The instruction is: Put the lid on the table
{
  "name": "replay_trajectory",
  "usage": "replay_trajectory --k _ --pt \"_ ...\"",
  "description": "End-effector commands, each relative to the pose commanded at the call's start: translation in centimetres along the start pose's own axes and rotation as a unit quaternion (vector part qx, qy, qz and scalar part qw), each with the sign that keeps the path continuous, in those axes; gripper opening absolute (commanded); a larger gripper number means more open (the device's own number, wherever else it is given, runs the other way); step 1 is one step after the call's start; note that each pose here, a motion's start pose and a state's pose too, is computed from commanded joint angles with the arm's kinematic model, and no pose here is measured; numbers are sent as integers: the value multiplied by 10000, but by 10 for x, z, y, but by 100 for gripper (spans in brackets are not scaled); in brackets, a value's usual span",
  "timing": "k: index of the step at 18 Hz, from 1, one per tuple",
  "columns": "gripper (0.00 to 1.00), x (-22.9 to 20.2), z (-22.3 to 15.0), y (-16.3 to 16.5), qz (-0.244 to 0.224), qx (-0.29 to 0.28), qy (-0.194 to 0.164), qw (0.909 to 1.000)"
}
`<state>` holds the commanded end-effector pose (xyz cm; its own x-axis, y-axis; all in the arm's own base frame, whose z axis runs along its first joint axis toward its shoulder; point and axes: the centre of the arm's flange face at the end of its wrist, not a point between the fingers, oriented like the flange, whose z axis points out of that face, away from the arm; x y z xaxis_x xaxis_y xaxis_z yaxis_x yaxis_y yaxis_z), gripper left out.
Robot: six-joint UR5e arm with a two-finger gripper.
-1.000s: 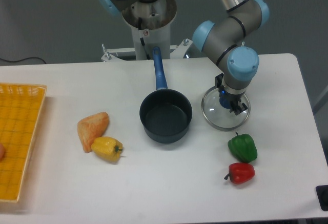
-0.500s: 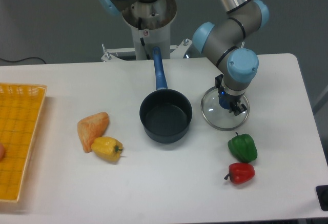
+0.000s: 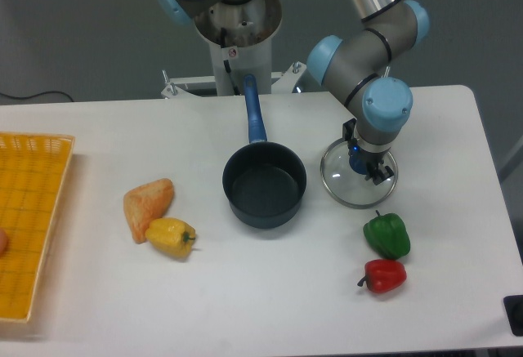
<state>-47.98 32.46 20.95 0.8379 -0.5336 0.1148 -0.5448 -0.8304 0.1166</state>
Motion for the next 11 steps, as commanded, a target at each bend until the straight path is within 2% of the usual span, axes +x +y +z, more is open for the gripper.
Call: replay_trajectory --k 11 --pt "61 -2 0 1 -17 -117 11 9999"
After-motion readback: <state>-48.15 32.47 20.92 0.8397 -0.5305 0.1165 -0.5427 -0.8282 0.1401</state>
